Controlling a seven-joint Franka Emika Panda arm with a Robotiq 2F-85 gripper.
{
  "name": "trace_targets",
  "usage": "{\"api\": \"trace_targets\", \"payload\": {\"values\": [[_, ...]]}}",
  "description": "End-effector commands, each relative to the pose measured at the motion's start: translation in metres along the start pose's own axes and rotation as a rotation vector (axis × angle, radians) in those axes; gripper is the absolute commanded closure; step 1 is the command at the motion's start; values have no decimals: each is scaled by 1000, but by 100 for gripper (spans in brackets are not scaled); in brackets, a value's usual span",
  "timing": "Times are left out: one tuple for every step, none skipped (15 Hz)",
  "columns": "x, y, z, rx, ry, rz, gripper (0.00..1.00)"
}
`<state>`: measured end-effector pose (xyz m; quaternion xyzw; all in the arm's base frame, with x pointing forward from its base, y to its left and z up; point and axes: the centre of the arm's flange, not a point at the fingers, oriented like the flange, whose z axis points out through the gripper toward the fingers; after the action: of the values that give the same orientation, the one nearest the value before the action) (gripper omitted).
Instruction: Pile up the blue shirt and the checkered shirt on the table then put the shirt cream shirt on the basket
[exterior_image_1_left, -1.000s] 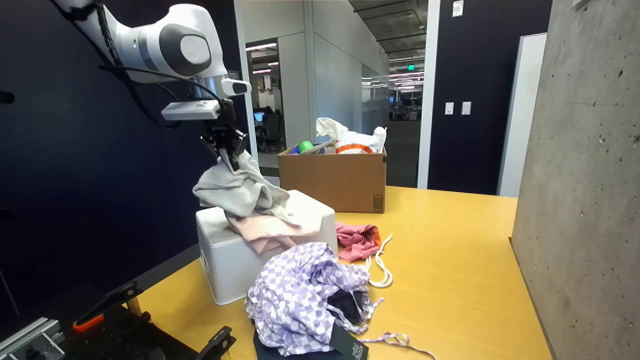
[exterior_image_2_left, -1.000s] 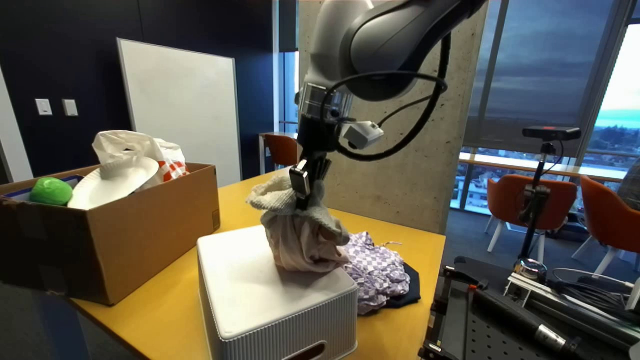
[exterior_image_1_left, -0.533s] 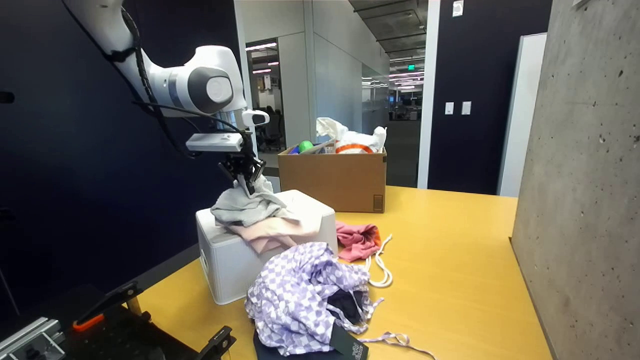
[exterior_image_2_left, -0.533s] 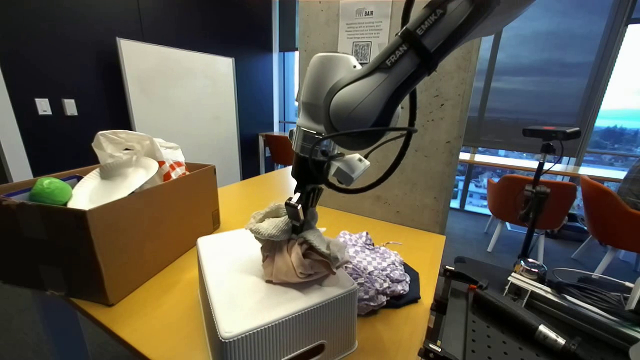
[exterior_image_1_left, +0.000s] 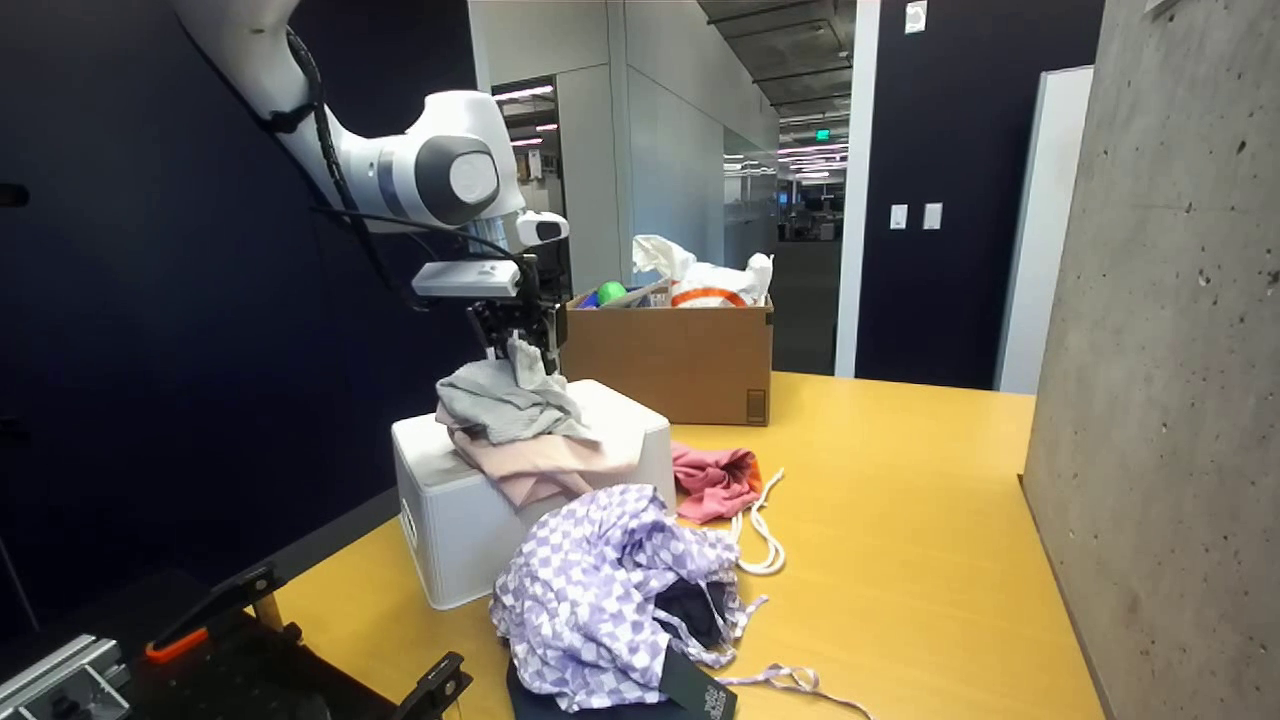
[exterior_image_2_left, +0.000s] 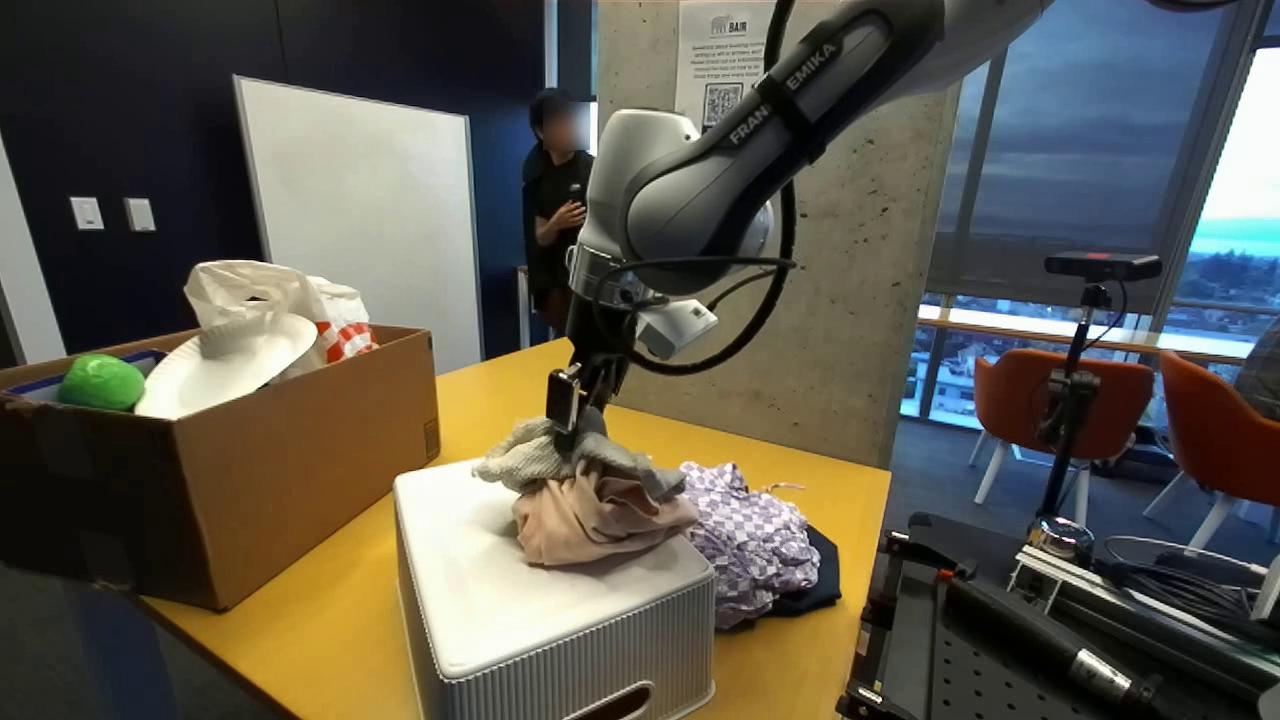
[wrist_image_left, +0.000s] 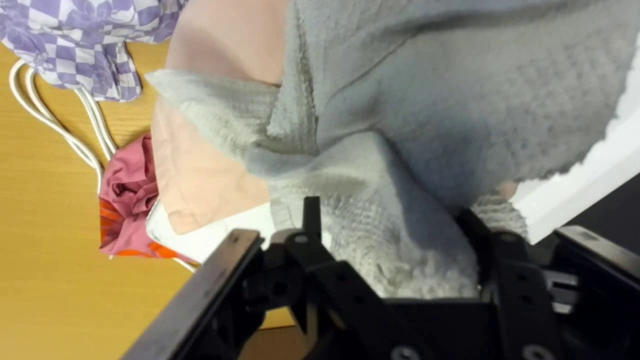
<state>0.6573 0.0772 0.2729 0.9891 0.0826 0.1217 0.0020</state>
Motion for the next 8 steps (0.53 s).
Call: {"api": "trace_targets", "payload": {"values": [[8, 14, -38, -26, 19, 50, 6], [6, 17, -47, -36, 22, 65, 0], [-2, 18, -58, -48, 8, 93, 0], [-9, 20, -67, -55, -5, 109, 0], [-16, 22, -74, -59, -19, 125, 0], [-23, 24, -83, -61, -34, 143, 0], [-29, 25, -89, -64, -53, 161, 0], [-36, 26, -97, -66, -72, 178, 0]]}}
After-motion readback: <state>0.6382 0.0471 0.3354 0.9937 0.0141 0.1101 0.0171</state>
